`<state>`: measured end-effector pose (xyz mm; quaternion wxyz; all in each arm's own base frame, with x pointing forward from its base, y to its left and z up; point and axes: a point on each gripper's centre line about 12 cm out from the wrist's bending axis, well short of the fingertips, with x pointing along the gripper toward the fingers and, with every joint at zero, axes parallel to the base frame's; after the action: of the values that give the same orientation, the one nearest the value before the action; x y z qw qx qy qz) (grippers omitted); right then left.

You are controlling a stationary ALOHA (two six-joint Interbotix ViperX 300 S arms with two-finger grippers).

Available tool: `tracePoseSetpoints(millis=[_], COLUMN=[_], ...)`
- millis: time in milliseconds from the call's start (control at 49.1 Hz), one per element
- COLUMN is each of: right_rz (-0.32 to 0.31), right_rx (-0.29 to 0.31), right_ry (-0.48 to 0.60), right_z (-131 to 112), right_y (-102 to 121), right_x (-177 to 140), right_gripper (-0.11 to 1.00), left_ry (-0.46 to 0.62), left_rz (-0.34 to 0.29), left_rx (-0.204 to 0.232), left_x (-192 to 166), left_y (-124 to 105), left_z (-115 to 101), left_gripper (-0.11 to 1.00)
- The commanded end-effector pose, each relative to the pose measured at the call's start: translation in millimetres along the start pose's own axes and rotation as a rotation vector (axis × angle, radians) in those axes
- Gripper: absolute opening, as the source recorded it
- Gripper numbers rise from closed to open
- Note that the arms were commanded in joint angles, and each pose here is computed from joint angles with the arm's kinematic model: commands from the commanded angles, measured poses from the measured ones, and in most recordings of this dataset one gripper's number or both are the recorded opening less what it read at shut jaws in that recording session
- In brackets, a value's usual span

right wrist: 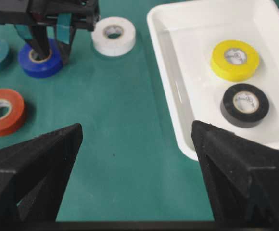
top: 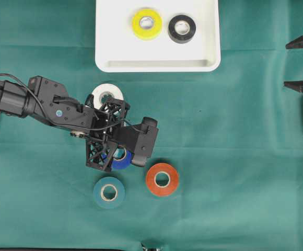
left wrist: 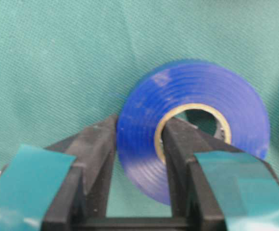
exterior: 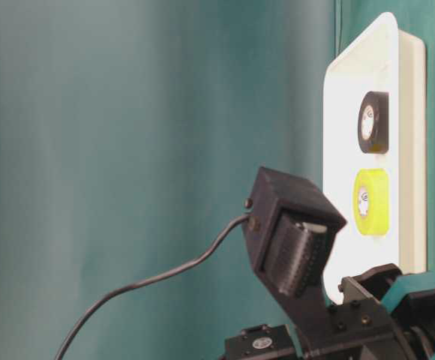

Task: Pick up the tape from a random location and place it into the white case.
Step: 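Lower the left gripper into the blue roll's hole and close, then lift the blue tape roll with the left gripper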

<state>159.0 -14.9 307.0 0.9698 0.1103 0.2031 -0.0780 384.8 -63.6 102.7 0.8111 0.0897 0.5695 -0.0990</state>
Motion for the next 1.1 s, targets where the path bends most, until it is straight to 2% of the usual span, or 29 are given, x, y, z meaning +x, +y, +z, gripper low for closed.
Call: tracePoseSetpoints(millis=[0,305,733,1079], right_rz=[-0.001,0.001,0.000,-0.001], right_rx=[-0.001,-0.001,-0.001,0.000], right_ry=[-0.005,-0.005,-0.002,0.001], right_z=[4,4,4,3], right_y=[1,1,1,1], right_x=[1,1,1,1], right_gripper=[0.90,0.90,0.90,0.90], left_ry=[-0.030,-0.050,-0.079,-0.122], left_rz=[0.006,0.008,-0.001,0.002], left_rx=[0.000,-0.006,0.019,0.020], left_x=[-11,-32,-102,-160], left_y=[3,3,-6,-4], left_z=[7,12,43,59], left_gripper=[0.25,0.24,0.24,0.25])
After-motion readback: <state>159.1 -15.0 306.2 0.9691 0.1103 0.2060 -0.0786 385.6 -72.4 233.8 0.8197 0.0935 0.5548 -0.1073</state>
